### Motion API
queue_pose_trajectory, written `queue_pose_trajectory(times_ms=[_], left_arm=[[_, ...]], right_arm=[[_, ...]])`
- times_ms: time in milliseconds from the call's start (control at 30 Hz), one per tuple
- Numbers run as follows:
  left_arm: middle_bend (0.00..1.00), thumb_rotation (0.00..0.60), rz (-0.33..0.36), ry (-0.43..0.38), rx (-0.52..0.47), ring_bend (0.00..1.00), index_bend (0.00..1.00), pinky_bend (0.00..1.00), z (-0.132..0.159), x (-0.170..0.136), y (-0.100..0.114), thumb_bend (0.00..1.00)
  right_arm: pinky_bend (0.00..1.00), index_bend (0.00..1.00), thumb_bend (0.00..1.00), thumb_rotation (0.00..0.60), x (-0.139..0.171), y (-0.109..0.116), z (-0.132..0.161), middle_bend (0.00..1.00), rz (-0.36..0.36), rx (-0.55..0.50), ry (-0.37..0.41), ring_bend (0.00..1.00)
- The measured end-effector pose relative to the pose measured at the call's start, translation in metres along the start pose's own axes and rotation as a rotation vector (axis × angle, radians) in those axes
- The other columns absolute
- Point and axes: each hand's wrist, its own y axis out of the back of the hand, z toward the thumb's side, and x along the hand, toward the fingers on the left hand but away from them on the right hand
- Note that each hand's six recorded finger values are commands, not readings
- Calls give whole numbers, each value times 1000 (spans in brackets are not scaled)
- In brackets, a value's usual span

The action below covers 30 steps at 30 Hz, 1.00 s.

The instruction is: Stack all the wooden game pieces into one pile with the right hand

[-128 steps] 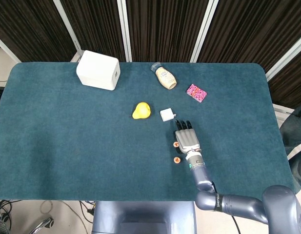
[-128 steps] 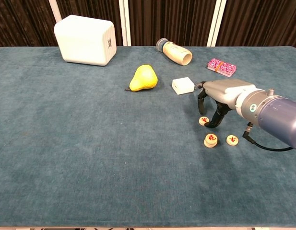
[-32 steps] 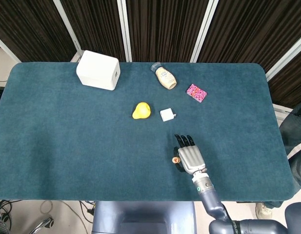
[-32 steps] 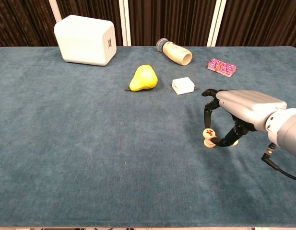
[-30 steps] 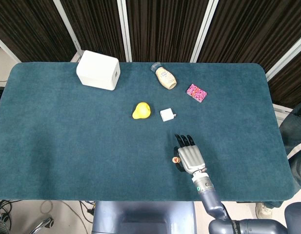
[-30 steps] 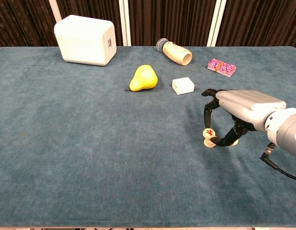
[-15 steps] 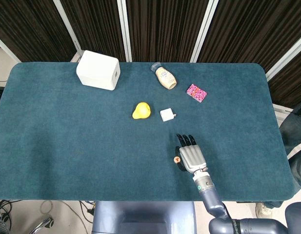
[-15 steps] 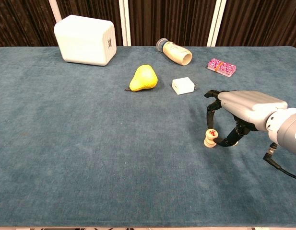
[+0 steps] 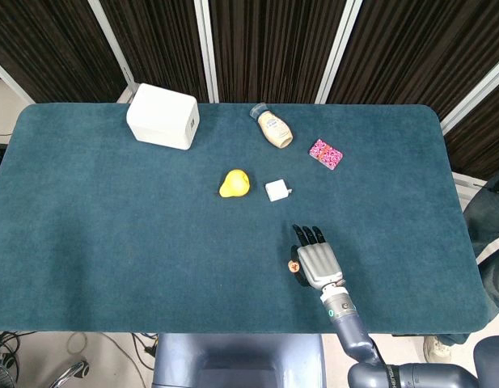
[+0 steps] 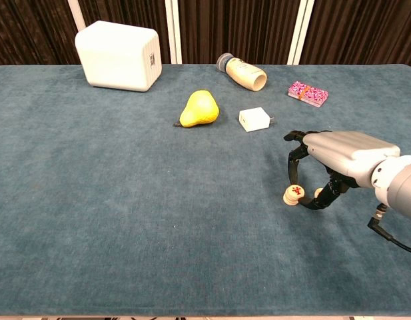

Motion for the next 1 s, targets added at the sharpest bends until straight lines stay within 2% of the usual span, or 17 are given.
queue_pose_trajectory(times_ms=[1000], left_arm=[[0, 600, -5, 0, 5, 0, 0, 75, 0, 0, -1, 94]], right_arm=[[0, 464, 399, 600, -1, -1, 0, 0, 6, 10, -4, 0]])
